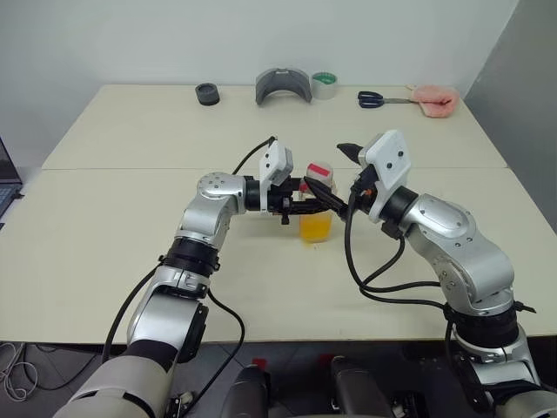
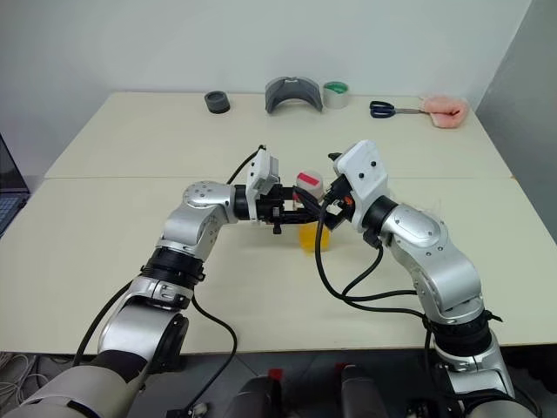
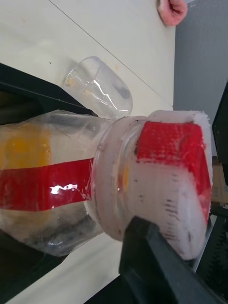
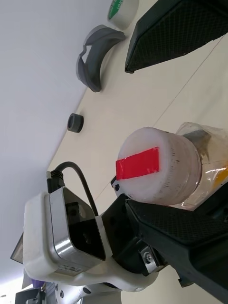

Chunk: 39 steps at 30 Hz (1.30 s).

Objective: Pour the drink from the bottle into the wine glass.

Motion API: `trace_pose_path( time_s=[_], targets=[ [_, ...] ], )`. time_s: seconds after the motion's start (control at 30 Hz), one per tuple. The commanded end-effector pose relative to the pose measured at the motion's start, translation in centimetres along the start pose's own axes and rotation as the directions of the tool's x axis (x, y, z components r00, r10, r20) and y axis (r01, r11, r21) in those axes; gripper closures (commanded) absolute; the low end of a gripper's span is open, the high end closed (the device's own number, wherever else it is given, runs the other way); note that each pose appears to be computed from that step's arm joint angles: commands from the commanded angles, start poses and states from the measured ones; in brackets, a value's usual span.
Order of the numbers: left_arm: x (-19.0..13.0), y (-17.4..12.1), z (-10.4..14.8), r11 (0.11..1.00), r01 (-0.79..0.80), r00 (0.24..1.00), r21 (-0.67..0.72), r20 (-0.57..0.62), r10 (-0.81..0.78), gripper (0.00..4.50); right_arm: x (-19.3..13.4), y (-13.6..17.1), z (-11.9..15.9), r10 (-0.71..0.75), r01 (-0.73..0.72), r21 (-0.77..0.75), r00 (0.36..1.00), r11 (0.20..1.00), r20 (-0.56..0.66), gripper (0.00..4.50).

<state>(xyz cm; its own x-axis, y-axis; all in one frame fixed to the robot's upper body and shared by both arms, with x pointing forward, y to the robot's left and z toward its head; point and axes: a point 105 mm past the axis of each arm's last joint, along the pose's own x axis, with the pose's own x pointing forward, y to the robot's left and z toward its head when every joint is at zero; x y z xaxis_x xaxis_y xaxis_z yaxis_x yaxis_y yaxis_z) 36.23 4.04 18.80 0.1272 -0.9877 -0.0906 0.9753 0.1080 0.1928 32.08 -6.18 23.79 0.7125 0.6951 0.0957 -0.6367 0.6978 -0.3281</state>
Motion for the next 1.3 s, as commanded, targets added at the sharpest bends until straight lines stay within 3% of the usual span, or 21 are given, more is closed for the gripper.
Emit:
trace_pose_path(
  time_s=[0.03,1.03,1.3],
  targets=[
    [0.0,0.1,1.9,0.998,0.01,0.999,0.065,0.032,-0.012,2.69,-0.4,-0.6,1.2,-0.026,0.027,-0.025,0.999,0.999,0.042,0.0],
    [-0.1,0.2,1.9,0.997,0.004,1.0,0.071,0.027,-0.006,2.69,-1.7,-0.3,1.2,-0.002,0.002,-0.009,1.0,1.0,0.024,0.0],
    [0.0,0.2,2.0,0.997,0.004,1.0,0.072,0.027,-0.006,2.69,-1.7,0.8,1.9,0.071,-0.077,0.101,0.996,0.992,0.057,0.0]
  ],
)
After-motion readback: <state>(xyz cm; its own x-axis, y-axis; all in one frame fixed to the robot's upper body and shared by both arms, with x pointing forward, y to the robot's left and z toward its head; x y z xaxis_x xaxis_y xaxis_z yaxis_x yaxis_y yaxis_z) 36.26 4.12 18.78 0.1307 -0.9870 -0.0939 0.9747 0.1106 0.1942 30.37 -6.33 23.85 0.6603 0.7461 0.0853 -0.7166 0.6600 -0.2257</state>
